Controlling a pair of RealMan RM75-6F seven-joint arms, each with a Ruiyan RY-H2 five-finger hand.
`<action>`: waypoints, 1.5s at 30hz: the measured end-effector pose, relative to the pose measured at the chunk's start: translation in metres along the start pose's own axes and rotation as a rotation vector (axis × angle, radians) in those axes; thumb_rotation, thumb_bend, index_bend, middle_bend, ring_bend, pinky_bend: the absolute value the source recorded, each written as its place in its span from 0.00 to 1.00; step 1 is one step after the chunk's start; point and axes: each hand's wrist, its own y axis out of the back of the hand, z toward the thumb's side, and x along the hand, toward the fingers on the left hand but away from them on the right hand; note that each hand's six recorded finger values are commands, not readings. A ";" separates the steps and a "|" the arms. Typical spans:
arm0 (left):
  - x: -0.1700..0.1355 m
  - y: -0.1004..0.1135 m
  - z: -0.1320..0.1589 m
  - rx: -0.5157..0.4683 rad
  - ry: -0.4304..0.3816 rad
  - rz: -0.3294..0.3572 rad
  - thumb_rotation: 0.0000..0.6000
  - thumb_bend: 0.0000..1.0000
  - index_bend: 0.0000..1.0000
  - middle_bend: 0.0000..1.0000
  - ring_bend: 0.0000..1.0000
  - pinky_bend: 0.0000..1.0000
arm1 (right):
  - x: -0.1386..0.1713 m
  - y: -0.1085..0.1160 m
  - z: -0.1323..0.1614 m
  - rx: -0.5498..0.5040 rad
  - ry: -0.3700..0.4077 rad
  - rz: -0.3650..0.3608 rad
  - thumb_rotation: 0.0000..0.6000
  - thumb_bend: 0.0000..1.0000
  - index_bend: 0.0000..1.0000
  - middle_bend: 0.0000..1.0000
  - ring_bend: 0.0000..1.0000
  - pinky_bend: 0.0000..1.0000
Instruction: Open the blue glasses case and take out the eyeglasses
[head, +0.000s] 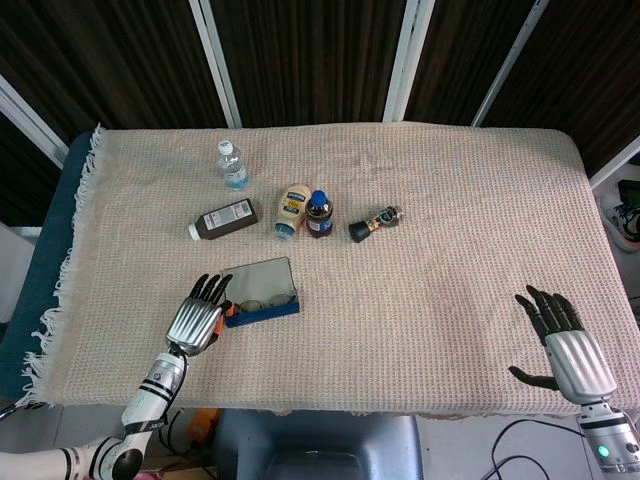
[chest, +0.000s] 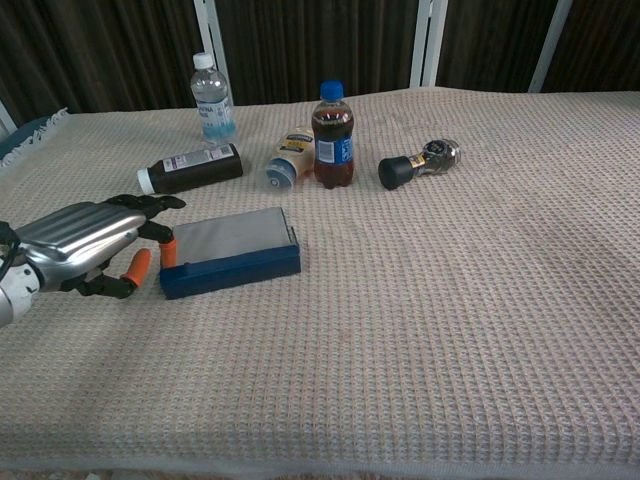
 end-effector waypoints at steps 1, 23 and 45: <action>-0.004 -0.001 0.000 0.002 -0.005 -0.006 1.00 0.78 0.46 0.00 0.00 0.00 | 0.000 0.000 0.000 0.000 0.000 0.000 1.00 0.19 0.00 0.00 0.00 0.00; -0.080 -0.013 0.050 -0.147 -0.270 -0.291 1.00 0.73 0.30 0.00 0.00 0.00 | 0.004 0.003 0.003 -0.009 0.013 -0.014 1.00 0.19 0.00 0.00 0.00 0.00; -0.082 -0.007 0.089 -0.048 -0.375 -0.079 1.00 0.73 0.28 0.00 0.00 0.00 | 0.008 0.009 0.001 -0.031 0.019 -0.030 1.00 0.19 0.00 0.00 0.00 0.00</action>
